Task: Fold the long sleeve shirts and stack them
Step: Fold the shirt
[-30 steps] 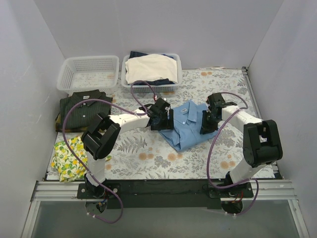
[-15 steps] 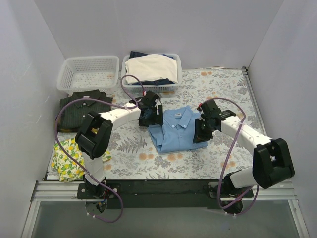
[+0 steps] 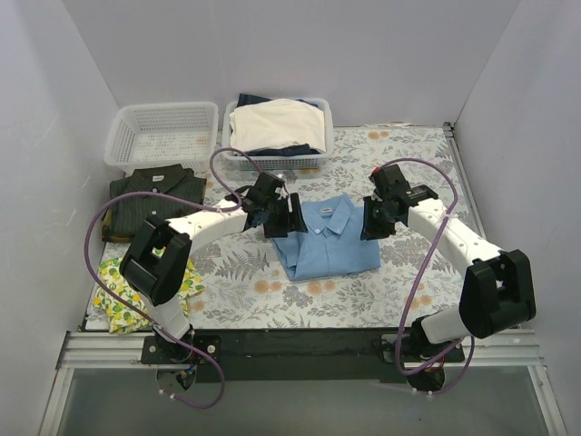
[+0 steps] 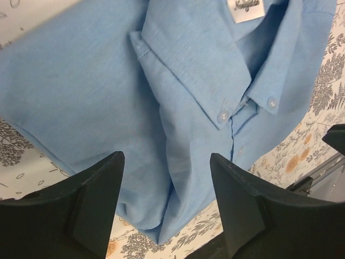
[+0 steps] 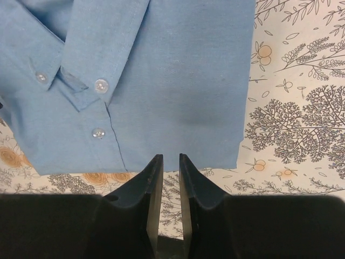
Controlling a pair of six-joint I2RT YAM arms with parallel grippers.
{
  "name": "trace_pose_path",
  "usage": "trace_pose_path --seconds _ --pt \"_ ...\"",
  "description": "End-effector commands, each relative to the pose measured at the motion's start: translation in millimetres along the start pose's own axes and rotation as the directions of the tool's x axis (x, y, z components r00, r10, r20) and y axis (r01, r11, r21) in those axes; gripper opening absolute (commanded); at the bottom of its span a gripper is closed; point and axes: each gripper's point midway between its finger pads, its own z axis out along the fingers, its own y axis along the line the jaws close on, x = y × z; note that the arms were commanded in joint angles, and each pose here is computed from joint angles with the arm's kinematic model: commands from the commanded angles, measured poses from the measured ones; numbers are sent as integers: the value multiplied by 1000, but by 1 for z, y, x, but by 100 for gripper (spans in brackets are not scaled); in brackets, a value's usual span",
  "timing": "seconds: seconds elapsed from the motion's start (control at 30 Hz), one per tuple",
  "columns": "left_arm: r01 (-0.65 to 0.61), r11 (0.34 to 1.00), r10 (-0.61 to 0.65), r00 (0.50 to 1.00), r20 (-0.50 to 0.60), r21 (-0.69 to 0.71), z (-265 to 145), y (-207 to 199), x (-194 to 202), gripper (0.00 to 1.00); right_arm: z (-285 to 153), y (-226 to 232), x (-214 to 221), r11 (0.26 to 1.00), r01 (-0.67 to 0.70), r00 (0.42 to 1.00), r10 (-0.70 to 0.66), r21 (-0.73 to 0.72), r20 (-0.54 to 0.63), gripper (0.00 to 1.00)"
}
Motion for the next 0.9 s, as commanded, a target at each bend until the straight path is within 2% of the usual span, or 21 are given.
trace_pose_path --seconds 0.0,0.13,0.23,0.33,0.37,0.43,0.47,0.53,0.73,0.87 --pt "43 990 -47 998 29 132 -3 -23 -2 62 -3 2 -17 1000 9 999 -9 5 43 26" --pt "71 975 -84 995 53 210 5 -30 -2 56 3 1 -16 1000 7 999 -7 10 39 26" --pt "86 974 -100 994 54 211 12 -27 -1 54 6 -1 -14 1000 1 999 -1 13 34 25" --pt "94 975 -102 994 33 200 20 -23 3 44 9 -7 -14 999 -2 999 0 41 43 25" --pt "96 975 -102 994 24 200 22 -23 5 33 9 -8 -14 999 -4 999 2 44 43 25" --pt "91 976 -97 995 20 197 25 -21 5 23 9 -9 -14 999 -3 999 1 48 41 25" --pt "89 976 -96 995 22 197 25 -22 4 10 10 -10 -15 999 -6 999 3 53 45 25" --pt "78 976 -88 995 42 202 23 -26 -2 0 9 -11 -15 998 -6 999 3 56 48 24" --pt "41 985 -62 991 119 168 -4 -28 -17 0 7 -15 -17 997 -16 998 12 72 64 24" --pt "12 984 -52 974 220 180 -47 -36 -29 0 6 -17 -21 996 -20 997 14 82 75 24"
